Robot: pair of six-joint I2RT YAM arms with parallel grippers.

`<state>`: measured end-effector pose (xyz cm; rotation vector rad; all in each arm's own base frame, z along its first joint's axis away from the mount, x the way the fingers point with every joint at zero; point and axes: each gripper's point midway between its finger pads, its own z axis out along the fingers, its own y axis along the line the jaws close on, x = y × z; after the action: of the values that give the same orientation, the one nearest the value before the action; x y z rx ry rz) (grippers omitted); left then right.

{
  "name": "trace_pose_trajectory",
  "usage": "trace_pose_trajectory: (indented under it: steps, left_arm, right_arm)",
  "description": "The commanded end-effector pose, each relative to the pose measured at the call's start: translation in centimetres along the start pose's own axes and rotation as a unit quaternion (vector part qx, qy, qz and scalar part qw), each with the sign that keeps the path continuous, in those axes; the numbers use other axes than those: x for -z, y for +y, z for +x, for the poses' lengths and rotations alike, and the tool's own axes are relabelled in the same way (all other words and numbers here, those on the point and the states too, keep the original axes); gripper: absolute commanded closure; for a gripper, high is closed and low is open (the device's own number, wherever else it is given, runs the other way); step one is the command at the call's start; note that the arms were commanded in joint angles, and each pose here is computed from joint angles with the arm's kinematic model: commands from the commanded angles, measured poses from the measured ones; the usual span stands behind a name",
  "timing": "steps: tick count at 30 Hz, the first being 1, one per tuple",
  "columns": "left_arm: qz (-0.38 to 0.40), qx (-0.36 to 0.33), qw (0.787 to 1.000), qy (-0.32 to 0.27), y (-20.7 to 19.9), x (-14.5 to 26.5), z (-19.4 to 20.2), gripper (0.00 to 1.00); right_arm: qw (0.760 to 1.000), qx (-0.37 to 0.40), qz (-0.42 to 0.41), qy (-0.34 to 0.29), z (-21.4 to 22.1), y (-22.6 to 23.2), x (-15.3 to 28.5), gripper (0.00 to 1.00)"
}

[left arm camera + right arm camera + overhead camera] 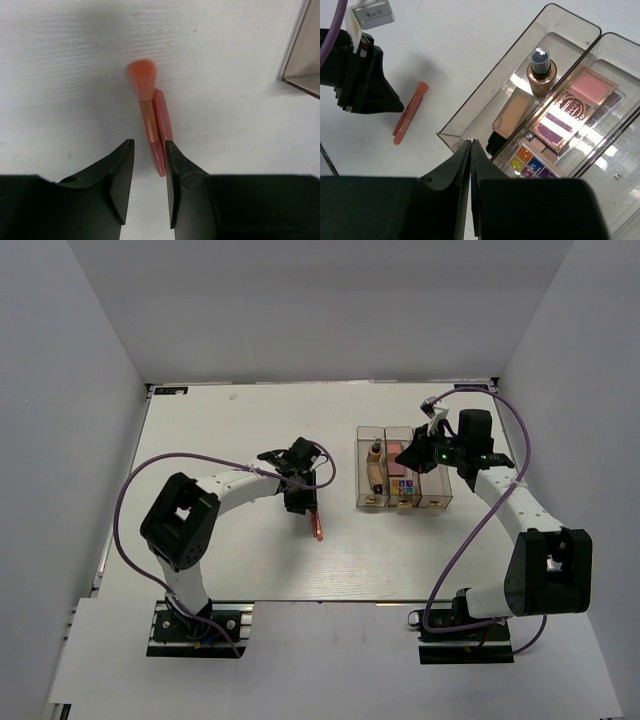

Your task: Organize the makeup

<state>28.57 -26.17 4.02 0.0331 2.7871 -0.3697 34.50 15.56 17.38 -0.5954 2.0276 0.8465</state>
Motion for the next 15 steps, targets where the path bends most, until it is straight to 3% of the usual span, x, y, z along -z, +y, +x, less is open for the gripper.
trace_pose_trajectory:
  steps: [1,15]
  left_arm:
    - [-0.008,0.003,1.000,-0.009,0.0,0.2,-0.9,0.59]
    - [-0.026,-0.008,1.000,0.005,-0.1,-1.0,-1.0,0.61]
  right_arm:
    - [1.000,0.018,-0.007,-0.022,-1.3,0.6,0.6,0.91]
    - [1.000,0.015,-0.005,-0.023,-1.1,0.6,0.7,0.91]
